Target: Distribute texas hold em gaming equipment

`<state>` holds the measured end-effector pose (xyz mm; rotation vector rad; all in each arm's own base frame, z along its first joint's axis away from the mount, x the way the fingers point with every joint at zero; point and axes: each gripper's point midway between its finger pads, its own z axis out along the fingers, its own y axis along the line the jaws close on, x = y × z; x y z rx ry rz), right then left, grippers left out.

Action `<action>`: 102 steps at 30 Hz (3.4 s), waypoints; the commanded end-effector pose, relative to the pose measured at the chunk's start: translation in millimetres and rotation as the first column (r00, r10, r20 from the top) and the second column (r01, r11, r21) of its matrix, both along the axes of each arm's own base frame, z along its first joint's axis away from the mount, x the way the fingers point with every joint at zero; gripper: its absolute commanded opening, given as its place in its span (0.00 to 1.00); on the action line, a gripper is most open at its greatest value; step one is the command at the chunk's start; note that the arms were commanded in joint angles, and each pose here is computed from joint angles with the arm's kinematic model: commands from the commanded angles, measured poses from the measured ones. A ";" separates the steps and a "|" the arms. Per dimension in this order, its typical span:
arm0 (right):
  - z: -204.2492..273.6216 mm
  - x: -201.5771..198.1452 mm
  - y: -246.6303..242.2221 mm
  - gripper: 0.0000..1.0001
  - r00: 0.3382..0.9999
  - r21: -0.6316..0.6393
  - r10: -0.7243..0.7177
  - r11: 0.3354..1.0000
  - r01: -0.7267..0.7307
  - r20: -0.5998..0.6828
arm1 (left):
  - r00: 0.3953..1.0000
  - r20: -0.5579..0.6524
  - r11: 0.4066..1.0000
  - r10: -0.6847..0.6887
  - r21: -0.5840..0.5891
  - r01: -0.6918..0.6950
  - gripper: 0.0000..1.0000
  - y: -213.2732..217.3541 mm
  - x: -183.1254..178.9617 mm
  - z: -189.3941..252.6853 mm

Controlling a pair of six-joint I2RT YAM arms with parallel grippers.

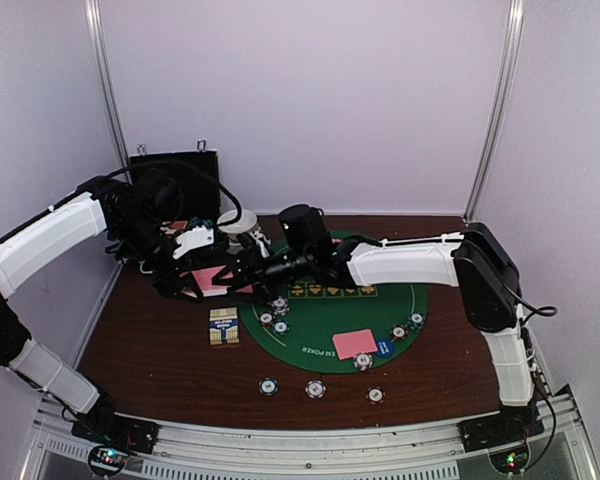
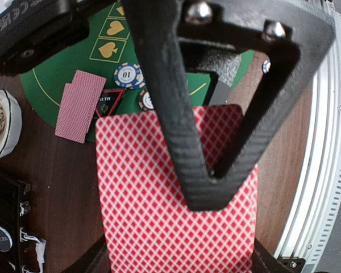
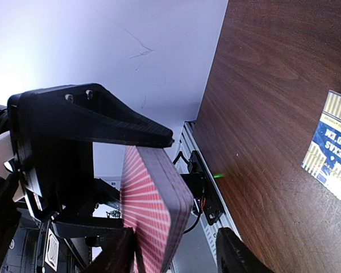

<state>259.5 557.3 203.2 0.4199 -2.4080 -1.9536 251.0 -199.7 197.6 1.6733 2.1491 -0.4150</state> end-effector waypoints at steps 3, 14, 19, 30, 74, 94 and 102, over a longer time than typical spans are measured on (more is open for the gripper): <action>-2.3 6.7 -24.9 0.43 1.000 -0.059 -0.030 0.998 0.030 -0.001 | 0.999 0.051 0.999 -0.009 -0.042 0.012 0.00 -2.1 0.7 17.0; 31.1 -1.7 -17.6 0.55 1.000 0.022 -0.020 1.000 0.020 0.012 | 0.999 0.050 1.000 -0.007 -0.027 0.009 0.00 -0.9 3.1 11.0; 24.8 -3.3 -2.0 0.65 1.000 0.015 -0.008 1.000 0.008 0.009 | 0.999 0.045 0.999 -0.008 -0.036 0.010 0.00 -2.7 2.9 11.9; 7.1 -5.1 27.4 0.66 0.999 0.002 0.028 1.000 -0.028 -0.030 | 0.999 0.043 0.999 -0.020 -0.046 0.022 0.00 -3.7 0.0 11.3; 7.1 -1.2 -24.8 0.26 1.000 -0.133 -0.018 0.991 0.019 0.005 | 0.996 0.083 0.999 -0.030 -0.020 0.032 0.00 3.5 -1.8 -5.5; 27.8 -10.7 -26.9 0.05 0.998 -0.020 -0.045 0.999 0.045 -0.035 | 0.996 0.087 1.000 -0.019 -0.008 0.020 0.00 5.3 0.4 -8.7; 40.9 -12.4 -29.4 0.00 0.997 0.029 -0.055 0.998 0.056 -0.048 | 0.996 0.089 1.000 -0.017 0.000 0.017 0.00 6.5 1.1 -9.7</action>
